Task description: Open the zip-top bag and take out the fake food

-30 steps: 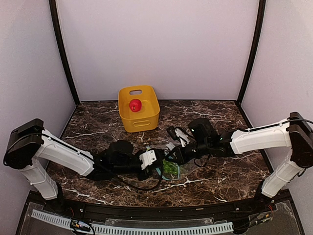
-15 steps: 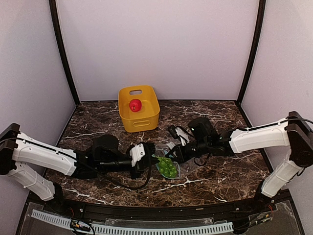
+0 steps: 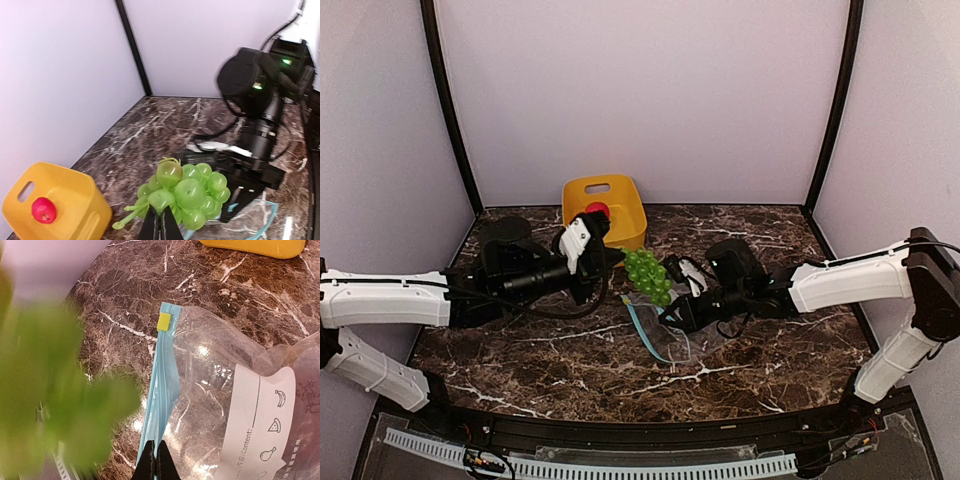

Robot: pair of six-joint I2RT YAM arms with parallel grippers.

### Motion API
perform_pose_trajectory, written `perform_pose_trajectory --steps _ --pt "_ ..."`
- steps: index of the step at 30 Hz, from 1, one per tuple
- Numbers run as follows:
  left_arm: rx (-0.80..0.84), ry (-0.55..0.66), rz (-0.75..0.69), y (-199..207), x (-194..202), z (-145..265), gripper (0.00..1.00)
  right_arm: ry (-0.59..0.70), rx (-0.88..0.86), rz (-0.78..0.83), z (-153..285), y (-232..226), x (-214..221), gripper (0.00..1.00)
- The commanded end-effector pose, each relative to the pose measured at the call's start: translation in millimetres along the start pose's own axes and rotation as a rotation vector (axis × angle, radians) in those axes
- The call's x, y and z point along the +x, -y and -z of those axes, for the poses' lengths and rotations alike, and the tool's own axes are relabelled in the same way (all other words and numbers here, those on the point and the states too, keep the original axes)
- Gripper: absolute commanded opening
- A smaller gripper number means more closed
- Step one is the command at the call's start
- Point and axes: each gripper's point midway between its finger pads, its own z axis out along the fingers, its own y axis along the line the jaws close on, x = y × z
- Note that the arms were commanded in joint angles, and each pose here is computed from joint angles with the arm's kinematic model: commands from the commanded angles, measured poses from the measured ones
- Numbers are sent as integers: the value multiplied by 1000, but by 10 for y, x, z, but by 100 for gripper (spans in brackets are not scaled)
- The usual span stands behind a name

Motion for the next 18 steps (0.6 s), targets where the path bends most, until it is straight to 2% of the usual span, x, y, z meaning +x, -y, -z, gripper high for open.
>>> perform_pose_trajectory --steps 1,3,7,8,9,10,13,18 --pt "-225 18 50 -695 -240 61 1 35 -7 6 26 -10 -76 0" --pt "-326 16 71 -1030 -351 29 1 35 -14 5 16 -21 -74 0" --pt "-484 -18 41 -1572 -333 -74 1 36 -26 9 11 -41 -83 0" --pt "-496 -54 39 -1639 -213 -175 1 37 -26 8 13 -40 -88 0" --pt "-531 -43 36 -1814 -310 -182 1 36 -27 11 12 -45 -86 0" --pt "-535 -95 33 -1866 -128 -309 1 36 -26 13 15 -44 -85 0" --pt "-603 -199 -2 -2189 81 -567 1 39 -22 16 31 -41 -91 0" --pt "-621 -290 -26 -2420 413 -919 1 50 -23 21 71 -65 -119 0"
